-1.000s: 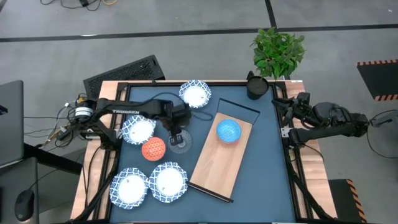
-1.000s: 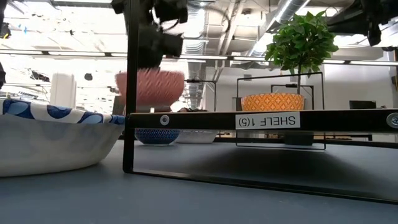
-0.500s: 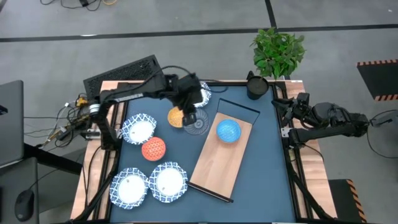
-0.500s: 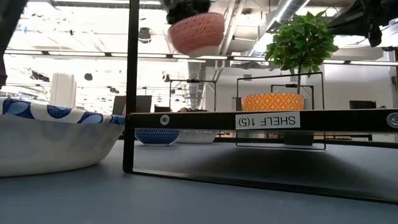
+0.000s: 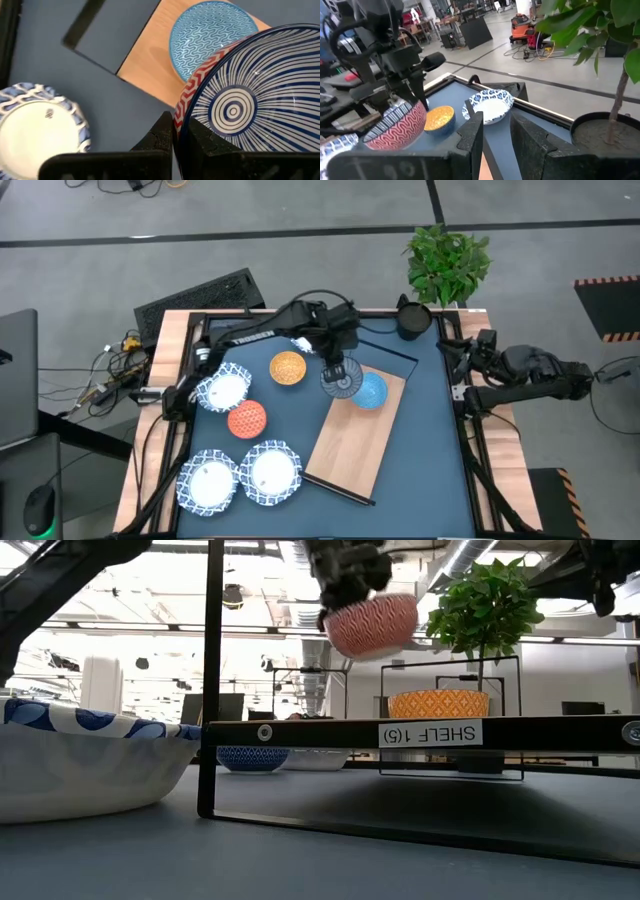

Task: Place and stack bowls onto a shelf
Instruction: Stack the dark blue striped bowl into the light blue patterned bowl

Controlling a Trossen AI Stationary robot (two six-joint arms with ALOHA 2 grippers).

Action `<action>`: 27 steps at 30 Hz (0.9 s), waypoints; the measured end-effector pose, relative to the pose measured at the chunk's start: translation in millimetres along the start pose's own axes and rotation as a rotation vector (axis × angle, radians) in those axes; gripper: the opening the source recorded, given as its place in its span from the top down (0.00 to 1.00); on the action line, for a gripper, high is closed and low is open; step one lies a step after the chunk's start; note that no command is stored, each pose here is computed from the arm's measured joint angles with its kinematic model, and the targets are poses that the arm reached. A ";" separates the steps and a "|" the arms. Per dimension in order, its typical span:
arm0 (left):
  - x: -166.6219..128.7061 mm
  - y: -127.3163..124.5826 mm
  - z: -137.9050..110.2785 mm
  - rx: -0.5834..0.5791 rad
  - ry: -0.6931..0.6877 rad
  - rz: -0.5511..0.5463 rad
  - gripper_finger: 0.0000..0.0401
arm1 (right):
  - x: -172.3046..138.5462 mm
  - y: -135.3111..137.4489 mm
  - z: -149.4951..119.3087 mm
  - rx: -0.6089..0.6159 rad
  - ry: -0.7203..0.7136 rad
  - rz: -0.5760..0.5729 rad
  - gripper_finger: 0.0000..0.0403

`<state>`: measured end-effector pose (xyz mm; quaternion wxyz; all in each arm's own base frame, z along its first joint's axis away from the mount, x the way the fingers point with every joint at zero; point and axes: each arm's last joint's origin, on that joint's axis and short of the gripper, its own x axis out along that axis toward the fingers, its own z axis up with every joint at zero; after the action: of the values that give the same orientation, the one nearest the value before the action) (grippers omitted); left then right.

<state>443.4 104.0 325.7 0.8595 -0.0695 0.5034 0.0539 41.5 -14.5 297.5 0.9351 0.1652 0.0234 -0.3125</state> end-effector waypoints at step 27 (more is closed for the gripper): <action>4.3 -7.9 25.7 -0.514 -0.205 -0.214 0.97 | 0.0 -1.0 -2.1 -0.017 0.018 -0.008 0.70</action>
<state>468.8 100.8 334.9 0.8609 -0.3317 0.3738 0.0952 41.1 -14.5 295.2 0.9350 0.1599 0.0350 -0.3146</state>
